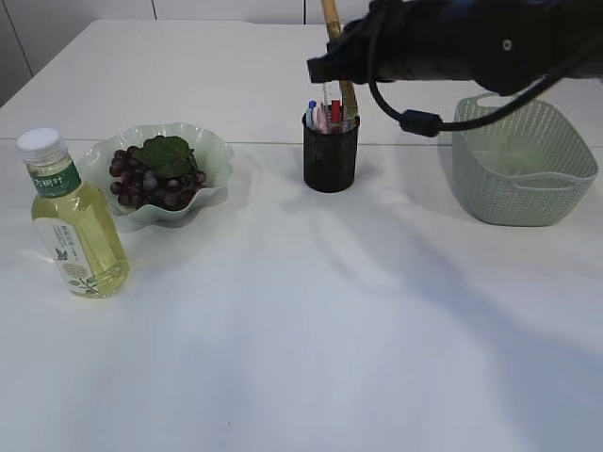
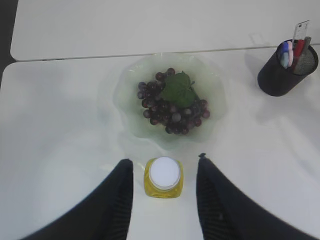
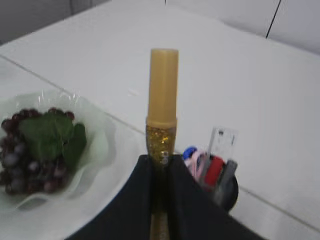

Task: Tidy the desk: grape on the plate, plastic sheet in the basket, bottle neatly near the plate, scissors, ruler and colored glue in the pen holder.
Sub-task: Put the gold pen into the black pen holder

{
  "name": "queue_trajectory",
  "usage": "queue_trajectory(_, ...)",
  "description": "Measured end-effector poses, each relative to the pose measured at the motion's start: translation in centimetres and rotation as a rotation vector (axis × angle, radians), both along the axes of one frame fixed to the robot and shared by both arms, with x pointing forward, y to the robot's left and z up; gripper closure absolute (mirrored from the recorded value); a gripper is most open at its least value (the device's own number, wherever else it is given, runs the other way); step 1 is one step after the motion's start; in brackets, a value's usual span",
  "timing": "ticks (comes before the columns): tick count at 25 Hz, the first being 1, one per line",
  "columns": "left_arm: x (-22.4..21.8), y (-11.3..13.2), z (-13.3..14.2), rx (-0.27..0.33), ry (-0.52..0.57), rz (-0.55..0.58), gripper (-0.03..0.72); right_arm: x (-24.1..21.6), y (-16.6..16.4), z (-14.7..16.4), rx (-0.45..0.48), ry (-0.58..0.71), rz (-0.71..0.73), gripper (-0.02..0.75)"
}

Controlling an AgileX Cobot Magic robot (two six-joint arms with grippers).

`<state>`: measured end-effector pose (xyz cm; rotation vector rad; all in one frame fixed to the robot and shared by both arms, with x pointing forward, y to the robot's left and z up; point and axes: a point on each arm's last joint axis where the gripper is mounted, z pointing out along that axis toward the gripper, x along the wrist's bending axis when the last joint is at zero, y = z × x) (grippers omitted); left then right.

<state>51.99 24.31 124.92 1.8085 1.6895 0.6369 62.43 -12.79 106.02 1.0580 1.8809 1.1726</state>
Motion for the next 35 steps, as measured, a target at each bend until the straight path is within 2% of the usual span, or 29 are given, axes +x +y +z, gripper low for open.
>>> queue_trajectory(3, 0.1, 0.0, 0.0, 0.000, 0.002, 0.000, 0.379, 2.6, 0.5, 0.4, 0.046, -0.077, -0.014, 0.687)
queue_trajectory(7, 0.1, 0.0, 0.0, 0.002, 0.001, 0.001, 0.379, 6.3, -0.4, -1.3, 0.111, -0.084, -0.084, 0.688)
queue_trajectory(12, 0.1, 0.0, 0.0, 0.005, 0.001, 0.003, 0.379, 9.0, -0.6, -3.6, 0.146, -0.065, -0.126, 0.688)
queue_trajectory(22, 0.1, 0.2, 0.0, 0.024, -0.004, 0.012, 0.379, 10.7, -0.1, -5.6, 0.166, -0.079, -0.132, 0.688)
queue_trajectory(30, 0.1, 0.3, 0.0, 0.031, -0.005, 0.016, 0.379, 11.3, 0.2, -6.4, 0.140, -0.071, -0.121, 0.686)
queue_trajectory(35, 0.1, 0.3, 0.0, 0.035, -0.006, 0.018, 0.379, 11.3, 0.2, -6.6, 0.131, -0.061, -0.119, 0.648)
